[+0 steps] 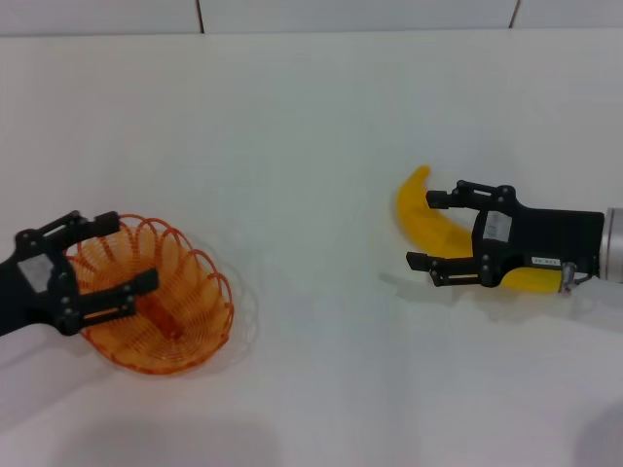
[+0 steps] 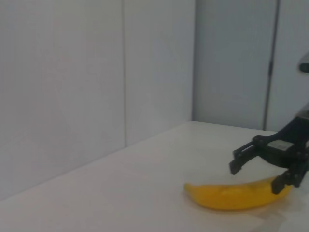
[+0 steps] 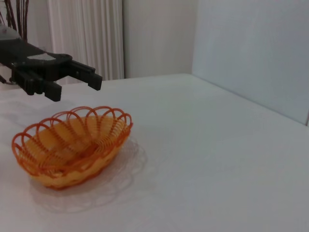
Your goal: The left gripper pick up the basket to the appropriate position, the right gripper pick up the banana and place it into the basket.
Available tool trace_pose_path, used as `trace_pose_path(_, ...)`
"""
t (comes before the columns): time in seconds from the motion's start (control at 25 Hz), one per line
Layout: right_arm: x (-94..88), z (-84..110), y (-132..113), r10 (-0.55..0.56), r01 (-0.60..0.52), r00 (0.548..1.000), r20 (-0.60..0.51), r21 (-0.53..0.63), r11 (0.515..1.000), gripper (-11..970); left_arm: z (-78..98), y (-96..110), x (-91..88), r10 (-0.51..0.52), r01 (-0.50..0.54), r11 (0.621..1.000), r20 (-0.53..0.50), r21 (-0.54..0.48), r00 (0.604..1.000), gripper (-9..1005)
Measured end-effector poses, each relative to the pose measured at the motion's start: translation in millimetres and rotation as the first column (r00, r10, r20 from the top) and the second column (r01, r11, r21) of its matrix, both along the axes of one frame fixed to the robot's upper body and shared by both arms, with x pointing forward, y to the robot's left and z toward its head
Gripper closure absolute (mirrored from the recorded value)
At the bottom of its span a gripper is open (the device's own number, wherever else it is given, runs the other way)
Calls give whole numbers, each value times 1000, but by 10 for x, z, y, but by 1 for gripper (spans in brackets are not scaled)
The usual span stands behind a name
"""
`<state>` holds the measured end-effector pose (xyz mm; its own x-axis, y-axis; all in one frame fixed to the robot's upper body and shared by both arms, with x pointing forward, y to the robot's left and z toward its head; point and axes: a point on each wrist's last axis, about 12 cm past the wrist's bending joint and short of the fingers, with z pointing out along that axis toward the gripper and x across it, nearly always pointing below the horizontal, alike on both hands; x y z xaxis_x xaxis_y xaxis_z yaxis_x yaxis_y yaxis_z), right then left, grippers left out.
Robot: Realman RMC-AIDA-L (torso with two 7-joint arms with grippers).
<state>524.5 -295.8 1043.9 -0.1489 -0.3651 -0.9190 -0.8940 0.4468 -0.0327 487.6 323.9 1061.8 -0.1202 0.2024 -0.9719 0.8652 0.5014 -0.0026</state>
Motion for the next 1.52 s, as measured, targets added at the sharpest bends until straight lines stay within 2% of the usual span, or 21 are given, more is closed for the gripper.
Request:
trace_pose_path(0.24,6,-5,7,-3,3,1000,-3,-2,1000,68,-12,-47,27,-25,25,1000,-5,5,1000,122)
trace_pose_path(0.52,9,-2,6,-5,5,1000,-2,-1,1000,68,37,-20,70,0,-1,1000,-22,-19,1000,124)
trace_pose_path(0.64,9,-1,2,-7,7,1000,-7,1,1000,68,230,61,251,47,-51,998,-100,-45,994,126)
trace_pose_path(0.72,11,2,-5,-9,9,1000,-8,1,1000,68,462,137,424,72,-75,997,-147,-18,986,127)
trace_pose_path(0.76,13,3,-9,-10,10,1000,-7,1,1000,69,462,137,424,72,-75,997,-147,-18,986,127)
trace_pose_path(0.84,14,6,-14,-11,11,1000,-7,0,1000,69,732,173,616,73,-64,996,-174,57,982,128)
trace_pose_path(0.88,15,7,-18,-11,11,1000,-6,0,1000,69,925,157,761,53,-26,990,-192,140,980,128)
trace_pose_path(0.96,16,8,-21,-12,12,1000,-6,-1,1000,69,1076,80,886,-10,67,966,-223,250,975,129)
trace_pose_path(1.04,18,11,-24,-11,11,1000,-6,-2,1000,69,1112,59,917,-30,97,954,-232,285,972,130)
trace_pose_path(1.08,24,16,-21,-10,10,1000,-6,-2,1000,69,1217,-12,1018,-74,166,908,-242,384,967,130)
trace_pose_path(1.12,34,24,-14,-7,7,1000,-6,-1,1000,69,1217,-12,1018,-74,166,908,-242,384,967,131)
trace_pose_path(1.2,61,40,8,-3,3,1000,-13,3,1000,69,1236,-39,1071,-83,193,864,-246,465,966,131)
trace_pose_path(1.24,75,48,21,-1,1,1000,-20,5,1000,69,1227,-49,1084,-85,201,847,-247,492,965,132)
trace_pose_path(1.28,84,53,29,0,0,1000,-23,6,1000,68,1172,-87,1100,-86,218,810,-257,544,963,132)
trace_pose_path(1.32,89,55,37,1,-1,1000,-25,7,1000,68,1122,-117,1104,-85,225,789,-262,572,961,133)
trace_pose_path(1.52,98,60,59,2,-2,1000,-23,12,1000,68,898,-302,1144,-78,224,716,-244,661,967,135)
